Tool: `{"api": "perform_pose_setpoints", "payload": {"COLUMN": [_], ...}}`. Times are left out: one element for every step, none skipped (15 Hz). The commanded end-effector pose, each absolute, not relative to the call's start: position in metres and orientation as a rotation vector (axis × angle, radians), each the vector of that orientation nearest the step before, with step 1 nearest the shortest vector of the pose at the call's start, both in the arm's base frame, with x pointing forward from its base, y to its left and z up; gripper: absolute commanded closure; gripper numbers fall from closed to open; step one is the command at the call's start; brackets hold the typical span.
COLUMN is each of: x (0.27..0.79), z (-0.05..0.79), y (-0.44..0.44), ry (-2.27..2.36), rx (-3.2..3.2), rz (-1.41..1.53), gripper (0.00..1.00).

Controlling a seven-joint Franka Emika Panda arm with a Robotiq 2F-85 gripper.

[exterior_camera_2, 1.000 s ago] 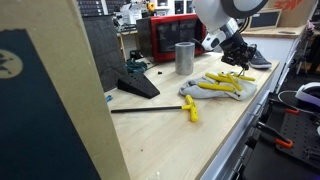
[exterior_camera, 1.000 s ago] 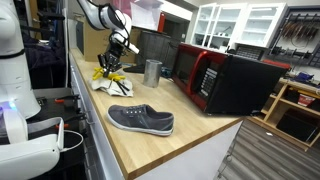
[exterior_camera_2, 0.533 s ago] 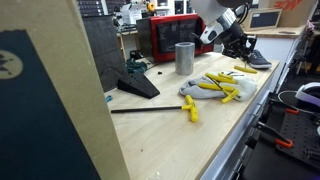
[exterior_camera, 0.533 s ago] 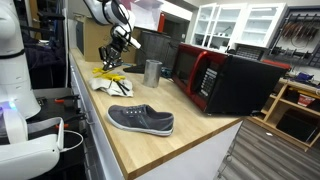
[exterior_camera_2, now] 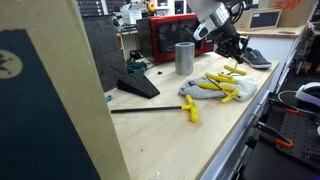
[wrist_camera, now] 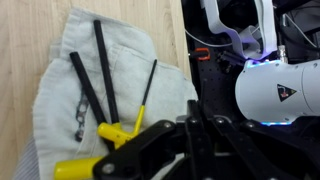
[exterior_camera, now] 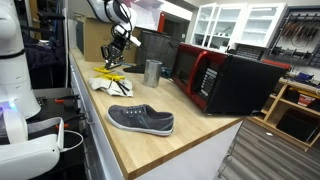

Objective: Put the yellow object on the table with the other yellow objects

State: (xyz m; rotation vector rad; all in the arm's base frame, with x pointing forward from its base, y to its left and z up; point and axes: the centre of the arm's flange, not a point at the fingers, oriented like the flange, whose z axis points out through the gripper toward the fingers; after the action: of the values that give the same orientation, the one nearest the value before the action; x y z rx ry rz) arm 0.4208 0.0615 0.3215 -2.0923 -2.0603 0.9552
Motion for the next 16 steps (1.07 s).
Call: {"api": "perform_pose_setpoints", "payload": {"x": [0.448, 0.452, 0.456, 0.459, 0.461, 0.463, 0.463, 0.463, 0.464, 0.462, 0.460, 0.460, 0.457, 0.456, 0.456, 0.457], "z": [0.314, 0.311, 0.307, 0.300, 0.296, 0.294, 0.292, 0.293, 0.293, 0.297, 0.302, 0.305, 0.311, 0.317, 0.323, 0.328], "y": [0.085, 0.088, 0.091, 0.093, 0.094, 0.092, 0.090, 0.087, 0.085, 0.083, 0.081, 0.080, 0.081, 0.081, 0.083, 0.086], "ry": [-2.110, -2.109, -2.101, -2.080, -2.051, -2.032, -2.020, -2.013, -2.005, -2.000, -1.998, -1.994, -1.988, -1.991, -1.988, -1.995], "rx": [-2.010, -1.992, -1.999, -1.989, -1.997, -2.002, -2.008, -2.018, -2.038, -2.060, -2.081, -2.109, -2.146, -2.178, -2.224, -2.249], "rz": [0.868, 0.851, 0.847, 0.848, 0.854, 0.863, 0.869, 0.865, 0.860, 0.849, 0.832, 0.817, 0.803, 0.782, 0.754, 0.725], "gripper": [0.99, 0.99, 0.99, 0.99, 0.99, 0.70, 0.68, 0.62, 0.54, 0.47, 0.41, 0.32, 0.25, 0.17, 0.10, 0.02]}}
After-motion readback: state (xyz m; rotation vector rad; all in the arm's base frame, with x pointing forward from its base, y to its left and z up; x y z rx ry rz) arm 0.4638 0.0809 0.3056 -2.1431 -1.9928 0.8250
